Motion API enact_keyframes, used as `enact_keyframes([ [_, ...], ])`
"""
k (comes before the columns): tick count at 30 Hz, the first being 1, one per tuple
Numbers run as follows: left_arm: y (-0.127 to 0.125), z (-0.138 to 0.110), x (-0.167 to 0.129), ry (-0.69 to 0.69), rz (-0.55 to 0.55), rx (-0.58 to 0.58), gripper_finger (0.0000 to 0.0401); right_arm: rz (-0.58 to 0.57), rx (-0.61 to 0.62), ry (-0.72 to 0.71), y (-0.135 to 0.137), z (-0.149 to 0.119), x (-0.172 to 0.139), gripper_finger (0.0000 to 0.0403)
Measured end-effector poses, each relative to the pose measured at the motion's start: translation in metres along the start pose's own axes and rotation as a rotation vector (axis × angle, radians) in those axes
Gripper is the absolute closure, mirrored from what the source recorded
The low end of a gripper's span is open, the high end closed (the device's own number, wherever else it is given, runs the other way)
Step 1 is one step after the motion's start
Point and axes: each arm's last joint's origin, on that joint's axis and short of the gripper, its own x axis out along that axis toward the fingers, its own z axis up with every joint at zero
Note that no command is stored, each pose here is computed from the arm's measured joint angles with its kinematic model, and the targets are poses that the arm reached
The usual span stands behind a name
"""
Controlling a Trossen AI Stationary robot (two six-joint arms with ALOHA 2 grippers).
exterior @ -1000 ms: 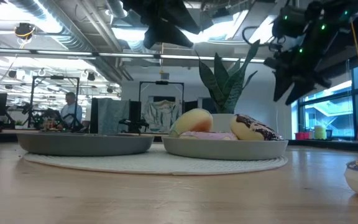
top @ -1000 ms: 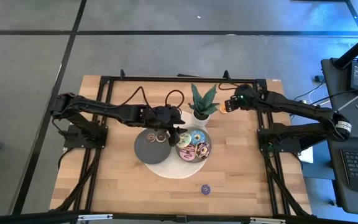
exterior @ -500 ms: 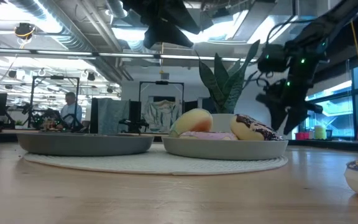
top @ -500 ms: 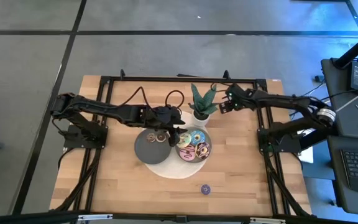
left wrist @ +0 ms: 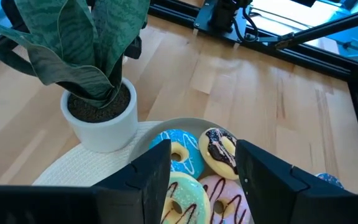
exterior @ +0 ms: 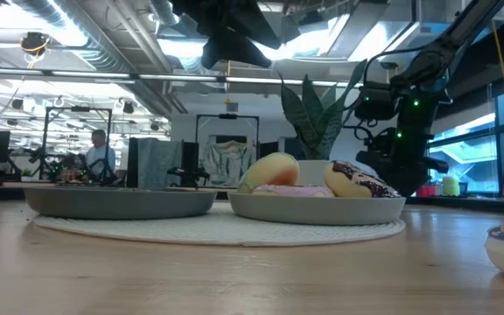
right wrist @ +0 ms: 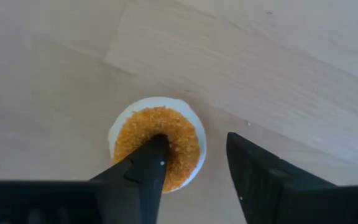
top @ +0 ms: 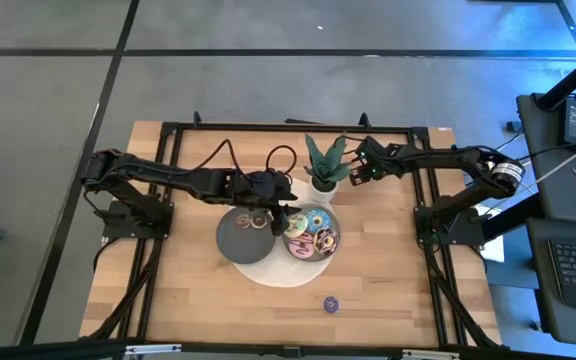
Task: Pick & Place donuts
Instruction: Put the small yellow doughnut on the dark gray plate
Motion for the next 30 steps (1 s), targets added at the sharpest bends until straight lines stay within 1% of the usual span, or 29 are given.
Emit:
enact_keyframes([
  [9, 0.000, 0.000, 0.000, 0.000, 0.000, 0.000, 0.0227, 0.000, -0.071, 0.000, 0.000, 0.000, -0.001, 0.0335],
  [12, 0.000, 0.000, 0.000, 0.000, 0.000, 0.000, 0.0225, -0.011, -0.083, 0.015, -0.003, -0.002, -0.005, 0.0358],
  [16, 0.000, 0.000, 0.000, 0.000, 0.000, 0.000, 0.0227, -0.004, -0.100, 0.003, -0.007, -0.005, -0.022, 0.0371],
  [20, 0.000, 0.000, 0.000, 0.000, 0.000, 0.000, 0.0230, 0.023, -0.104, -0.039, -0.012, -0.009, -0.047, 0.0367],
  [24, 0.001, -0.003, -0.001, 0.034, 0.003, -0.003, 0.0228, 0.117, -0.120, -0.111, -0.013, -0.015, -0.081, 0.0364],
  [27, 0.001, -0.004, -0.009, 0.066, -0.005, -0.053, 0.0225, 0.247, -0.136, -0.189, -0.009, -0.017, -0.113, 0.0368],
  [30, -0.003, 0.001, -0.024, 0.033, -0.022, -0.056, 0.0224, 0.399, -0.144, -0.269, -0.002, -0.018, -0.147, 0.0373],
])
